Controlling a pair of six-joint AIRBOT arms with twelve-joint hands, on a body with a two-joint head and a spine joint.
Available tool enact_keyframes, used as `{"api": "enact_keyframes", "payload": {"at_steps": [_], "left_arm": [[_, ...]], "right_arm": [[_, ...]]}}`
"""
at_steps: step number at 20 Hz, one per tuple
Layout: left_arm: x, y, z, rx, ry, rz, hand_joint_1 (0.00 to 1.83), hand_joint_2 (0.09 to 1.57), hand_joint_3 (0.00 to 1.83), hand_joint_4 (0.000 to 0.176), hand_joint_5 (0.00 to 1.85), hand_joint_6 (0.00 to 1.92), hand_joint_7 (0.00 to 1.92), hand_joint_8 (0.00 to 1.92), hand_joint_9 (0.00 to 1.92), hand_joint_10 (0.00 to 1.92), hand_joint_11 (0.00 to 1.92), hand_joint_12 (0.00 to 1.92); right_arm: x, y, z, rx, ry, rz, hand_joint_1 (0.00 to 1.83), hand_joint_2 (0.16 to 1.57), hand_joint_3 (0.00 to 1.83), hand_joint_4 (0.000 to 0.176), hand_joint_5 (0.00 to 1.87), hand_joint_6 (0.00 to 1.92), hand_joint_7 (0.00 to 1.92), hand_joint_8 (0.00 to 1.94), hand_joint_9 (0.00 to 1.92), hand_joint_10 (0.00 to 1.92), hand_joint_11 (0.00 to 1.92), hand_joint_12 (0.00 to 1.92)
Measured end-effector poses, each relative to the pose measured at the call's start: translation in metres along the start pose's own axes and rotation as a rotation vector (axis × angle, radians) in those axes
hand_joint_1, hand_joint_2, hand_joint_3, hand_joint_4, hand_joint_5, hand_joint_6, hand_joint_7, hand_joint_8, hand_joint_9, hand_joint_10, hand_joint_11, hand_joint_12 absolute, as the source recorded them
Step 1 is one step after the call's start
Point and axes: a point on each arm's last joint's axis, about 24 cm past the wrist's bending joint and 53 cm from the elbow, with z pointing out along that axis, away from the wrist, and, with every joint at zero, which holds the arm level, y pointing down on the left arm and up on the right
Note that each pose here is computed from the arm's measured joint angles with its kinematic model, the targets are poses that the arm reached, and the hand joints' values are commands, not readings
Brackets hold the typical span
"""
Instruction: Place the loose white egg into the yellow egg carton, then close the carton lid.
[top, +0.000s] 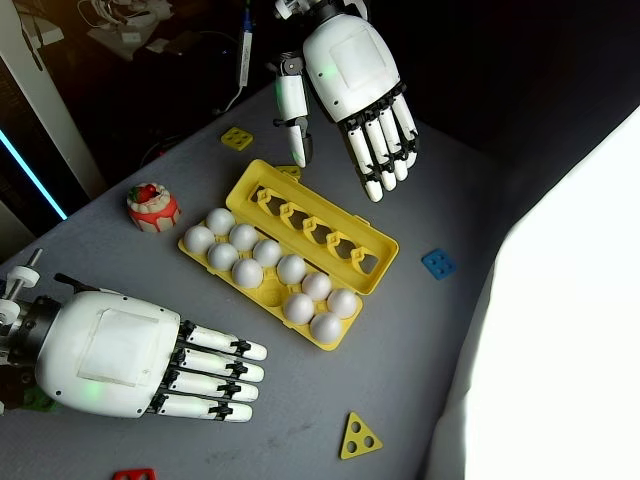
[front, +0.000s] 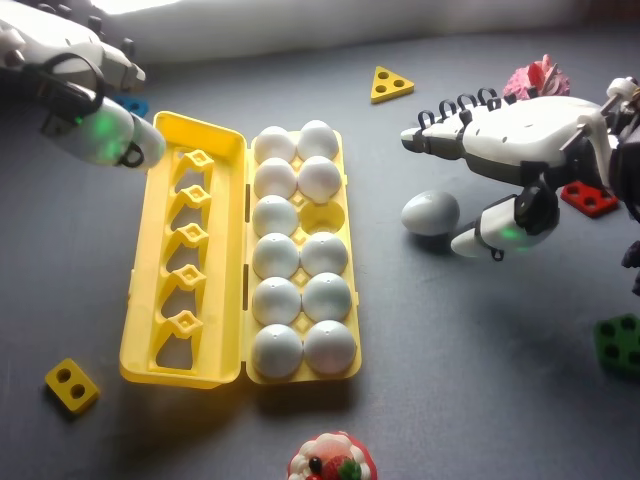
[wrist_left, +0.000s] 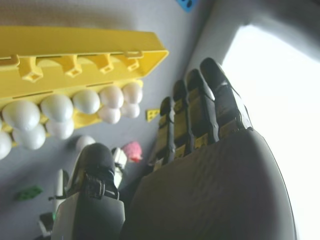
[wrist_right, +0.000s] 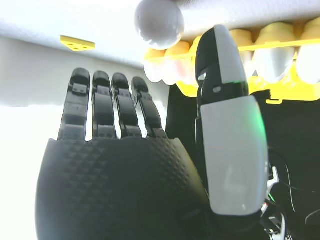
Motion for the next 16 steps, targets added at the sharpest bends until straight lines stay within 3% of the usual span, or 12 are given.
{"api": "enact_keyframes", "payload": {"at_steps": [1,4,16], "left_arm": [[-0.003,0.001,-0.001,-0.003,-0.004,-0.008,0.09,1.32,0.00,0.021,0.17,0.00,0.23,0.00,0.22,0.01,0.00,0.77],[-0.009,-0.002,-0.002,0.007,-0.008,0.009,0.08,1.31,0.00,0.024,0.18,0.00,0.22,0.00,0.23,0.00,0.00,0.75],[-0.005,0.010,-0.006,-0.018,0.010,-0.018,0.08,1.32,0.00,0.031,0.15,0.00,0.21,0.00,0.21,0.00,0.00,0.72]], "right_arm": [[0.002,-0.001,0.002,0.007,0.003,0.005,0.97,1.08,0.01,0.020,0.11,0.04,0.00,0.00,0.00,0.00,0.00,0.00],[0.008,0.000,0.009,0.016,0.017,0.037,1.01,1.09,0.02,0.000,0.22,0.09,0.00,0.00,0.00,0.00,0.00,0.00],[0.012,-0.001,0.024,0.035,0.010,0.062,1.02,1.09,0.02,0.000,0.22,0.09,0.00,0.00,0.00,0.00,0.00,0.00]]}}
